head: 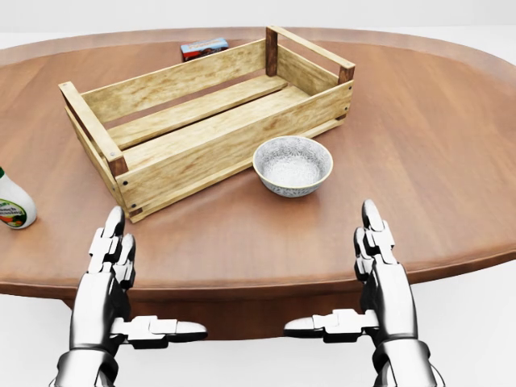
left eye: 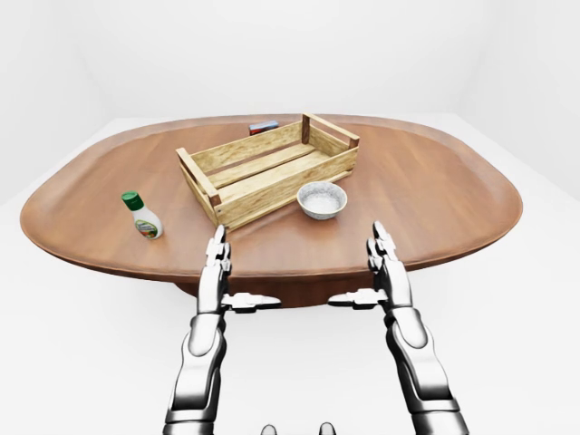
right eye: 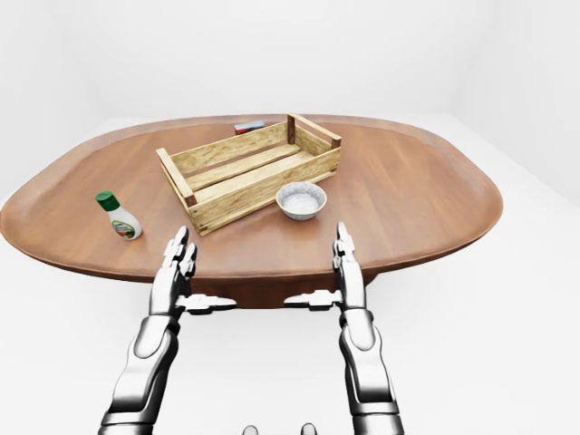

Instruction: Pick up the salad dressing and put it in the tray.

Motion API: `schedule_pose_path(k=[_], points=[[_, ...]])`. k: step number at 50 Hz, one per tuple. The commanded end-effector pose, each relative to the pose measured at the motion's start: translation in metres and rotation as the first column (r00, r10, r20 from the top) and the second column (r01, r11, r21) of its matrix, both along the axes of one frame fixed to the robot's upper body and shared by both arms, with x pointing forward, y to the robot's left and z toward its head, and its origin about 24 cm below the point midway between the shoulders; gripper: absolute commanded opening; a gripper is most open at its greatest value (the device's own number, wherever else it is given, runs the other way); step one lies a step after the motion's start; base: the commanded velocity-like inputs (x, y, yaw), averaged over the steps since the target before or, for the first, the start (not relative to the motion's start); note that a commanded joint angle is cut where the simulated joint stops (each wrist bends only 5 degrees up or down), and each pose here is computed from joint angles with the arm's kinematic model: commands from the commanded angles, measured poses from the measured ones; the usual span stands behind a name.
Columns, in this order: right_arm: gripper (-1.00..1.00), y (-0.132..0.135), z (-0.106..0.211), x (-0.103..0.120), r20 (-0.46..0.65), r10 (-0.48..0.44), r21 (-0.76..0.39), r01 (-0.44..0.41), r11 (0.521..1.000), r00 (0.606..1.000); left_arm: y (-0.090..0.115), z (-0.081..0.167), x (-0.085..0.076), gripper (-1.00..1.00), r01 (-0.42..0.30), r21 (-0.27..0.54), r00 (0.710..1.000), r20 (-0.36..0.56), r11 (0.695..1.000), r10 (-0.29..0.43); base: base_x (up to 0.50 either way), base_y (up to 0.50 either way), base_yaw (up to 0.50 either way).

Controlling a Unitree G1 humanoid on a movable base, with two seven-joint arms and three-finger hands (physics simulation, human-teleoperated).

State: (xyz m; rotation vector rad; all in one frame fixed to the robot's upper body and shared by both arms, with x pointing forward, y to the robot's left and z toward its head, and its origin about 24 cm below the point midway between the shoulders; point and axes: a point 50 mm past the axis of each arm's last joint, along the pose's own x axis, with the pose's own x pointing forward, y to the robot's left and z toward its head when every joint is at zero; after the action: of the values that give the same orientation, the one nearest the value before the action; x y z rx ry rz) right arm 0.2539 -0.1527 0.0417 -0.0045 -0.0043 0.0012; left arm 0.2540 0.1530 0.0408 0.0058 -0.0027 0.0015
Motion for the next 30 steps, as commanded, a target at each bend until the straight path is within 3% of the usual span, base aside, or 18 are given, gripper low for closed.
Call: schedule_pose_path(k=[1,6,8,12,13,15,19,21,23,25,26,28,30], points=[[1.00,-0.005,0.002,0.000,0.012,0.010,0.003,-0.010,1.000,1.000,0.007,0.003,0.000,1.00,-0.006,0.010,1.000,0.007,1.000,0.006,0.00,0.00,0.00],[1.00,-0.003,0.010,-0.002,0.027,0.020,-0.001,-0.020,1.000,0.999,0.010,0.013,-0.001,1.00,-0.020,-0.005,1.000,0.011,1.000,0.020,0.00,0.00,0.00],[1.00,-0.005,0.017,-0.004,0.040,0.009,-0.011,-0.009,1.000,0.999,0.012,0.028,-0.003,1.00,-0.029,-0.006,0.998,0.062,1.000,0.029,0.00,0.00,0.00],[1.00,-0.020,0.091,-0.021,0.335,-0.049,-0.040,0.066,0.997,0.941,0.027,0.095,-0.016,1.00,-0.066,-0.020,0.935,0.347,0.998,0.069,0.00,0.00,0.00],[1.00,-0.025,0.119,-0.032,0.452,-0.061,-0.061,0.099,0.993,0.890,0.036,0.120,-0.022,1.00,-0.091,-0.021,0.888,0.451,0.996,0.091,0.00,0.00,0.00],[1.00,-0.030,0.143,-0.043,0.552,-0.054,-0.121,0.144,0.982,0.832,0.048,0.147,-0.029,1.00,-0.123,-0.027,0.823,0.556,0.992,0.117,0.00,0.00,0.00],[1.00,-0.045,0.176,-0.062,0.683,-0.077,-0.163,0.254,0.953,0.726,0.077,0.186,-0.039,1.00,-0.212,-0.053,0.696,0.693,0.976,0.189,0.00,0.00,0.00],[1.00,-0.048,0.180,-0.064,0.696,-0.076,-0.179,0.276,0.944,0.714,0.086,0.201,-0.046,1.00,-0.231,-0.073,0.643,0.737,0.970,0.208,0.00,0.00,0.00],[1.00,-0.053,0.188,-0.070,0.732,-0.099,-0.127,0.277,0.952,0.674,0.098,0.218,-0.056,1.00,-0.264,-0.085,0.577,0.784,0.961,0.228,0.00,0.00,0.00],[1.00,-0.052,0.189,-0.071,0.734,-0.098,-0.145,0.296,0.944,0.672,0.105,0.230,-0.064,1.00,-0.276,-0.108,0.523,0.817,0.955,0.243,0.00,0.00,0.00],[1.00,-0.051,0.192,-0.074,0.751,-0.100,-0.130,0.295,0.947,0.652,0.111,0.240,-0.070,1.00,-0.290,-0.117,0.482,0.840,0.950,0.250,0.00,0.00,0.00],[1.00,-0.048,0.192,-0.074,0.750,-0.085,-0.131,0.273,0.953,0.656,0.116,0.250,-0.078,1.00,-0.288,-0.143,0.440,0.859,0.947,0.264,0.00,0.00,0.00],[1.00,-0.046,0.189,-0.072,0.734,-0.065,-0.161,0.267,0.950,0.676,0.121,0.255,-0.081,1.00,-0.295,-0.154,0.420,0.866,0.943,0.273,0.00,0.00,0.00]])
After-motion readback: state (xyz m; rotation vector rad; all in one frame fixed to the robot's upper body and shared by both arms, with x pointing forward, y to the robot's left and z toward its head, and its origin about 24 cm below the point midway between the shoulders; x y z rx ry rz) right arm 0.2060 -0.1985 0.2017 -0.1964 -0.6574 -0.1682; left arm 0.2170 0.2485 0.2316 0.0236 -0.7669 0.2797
